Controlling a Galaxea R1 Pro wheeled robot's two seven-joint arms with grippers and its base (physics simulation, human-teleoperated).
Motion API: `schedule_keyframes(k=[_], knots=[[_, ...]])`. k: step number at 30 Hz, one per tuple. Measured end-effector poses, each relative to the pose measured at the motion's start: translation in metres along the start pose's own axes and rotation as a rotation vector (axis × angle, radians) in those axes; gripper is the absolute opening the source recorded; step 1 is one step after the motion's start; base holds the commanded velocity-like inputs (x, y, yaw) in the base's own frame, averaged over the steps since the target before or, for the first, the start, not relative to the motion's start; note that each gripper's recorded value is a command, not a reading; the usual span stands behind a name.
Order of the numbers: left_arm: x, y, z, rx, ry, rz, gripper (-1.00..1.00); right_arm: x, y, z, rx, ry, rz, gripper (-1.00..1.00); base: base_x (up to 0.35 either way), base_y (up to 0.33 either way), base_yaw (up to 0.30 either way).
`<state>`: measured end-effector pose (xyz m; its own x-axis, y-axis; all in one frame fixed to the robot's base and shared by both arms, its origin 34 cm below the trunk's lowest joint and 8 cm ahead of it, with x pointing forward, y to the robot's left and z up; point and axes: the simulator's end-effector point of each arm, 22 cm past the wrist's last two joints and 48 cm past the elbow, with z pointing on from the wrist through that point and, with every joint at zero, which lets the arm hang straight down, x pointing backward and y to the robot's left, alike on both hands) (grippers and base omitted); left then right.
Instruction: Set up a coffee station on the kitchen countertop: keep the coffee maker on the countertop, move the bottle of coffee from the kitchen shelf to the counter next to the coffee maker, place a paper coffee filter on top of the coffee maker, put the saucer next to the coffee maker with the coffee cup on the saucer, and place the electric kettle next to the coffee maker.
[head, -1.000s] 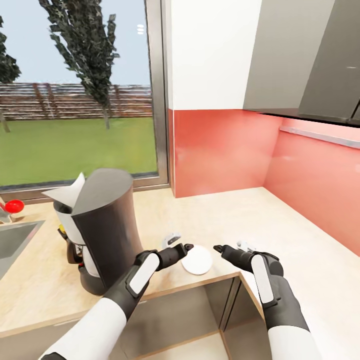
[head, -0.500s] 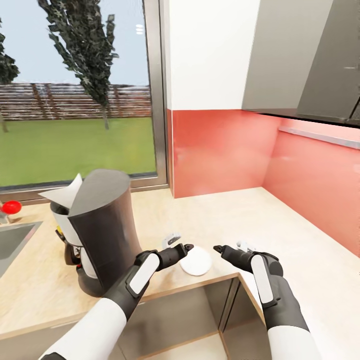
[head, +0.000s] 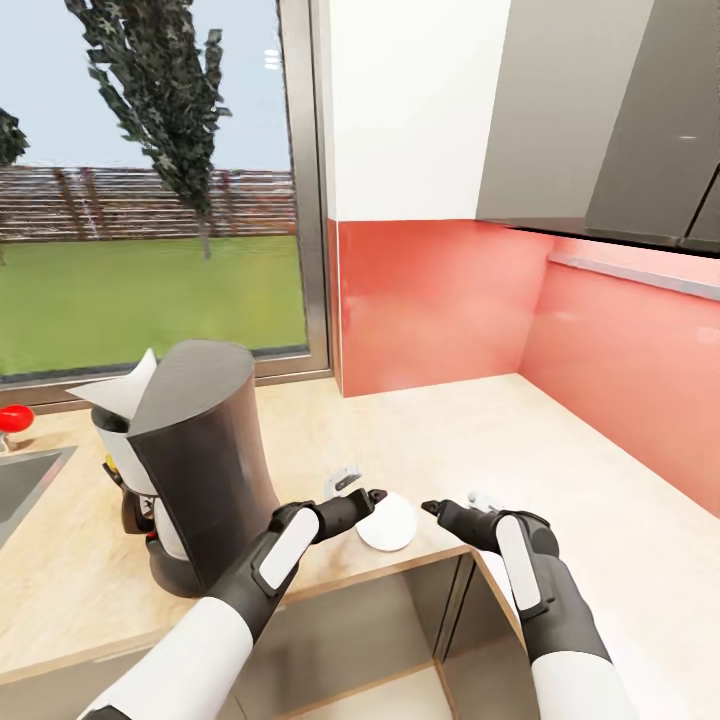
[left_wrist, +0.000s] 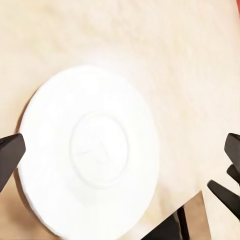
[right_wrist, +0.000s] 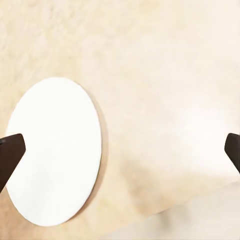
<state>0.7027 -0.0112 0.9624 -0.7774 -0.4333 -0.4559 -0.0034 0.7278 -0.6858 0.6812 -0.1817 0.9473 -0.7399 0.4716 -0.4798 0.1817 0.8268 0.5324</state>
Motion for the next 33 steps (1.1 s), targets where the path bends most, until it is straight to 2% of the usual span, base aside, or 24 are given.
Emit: schedule_keyframes(k=[6, 13, 21, 33], knots=[[0.003, 0.002, 0.0, -0.002, 0.003, -0.003, 1.0, 0.003, 0.0, 0.001, -0.001, 0.007, 0.002, 1.0, 0.0, 0.0, 0.0], [0.005, 0.003, 0.0, -0.003, 0.006, -0.005, 1.0, 0.018, -0.005, 0.009, 0.004, 0.047, 0.016, 1.0, 0.0, 0.0, 0.0], [0.005, 0.002, 0.0, 0.0, 0.005, -0.007, 1.0, 0.02, -0.005, 0.01, 0.0, 0.05, 0.018, 1.0, 0.009, 0.0, 0.0], [0.005, 0.002, 0.0, 0.0, 0.007, -0.007, 1.0, 0.021, -0.004, 0.01, -0.001, 0.053, 0.019, 1.0, 0.105, 0.0, 0.0]])
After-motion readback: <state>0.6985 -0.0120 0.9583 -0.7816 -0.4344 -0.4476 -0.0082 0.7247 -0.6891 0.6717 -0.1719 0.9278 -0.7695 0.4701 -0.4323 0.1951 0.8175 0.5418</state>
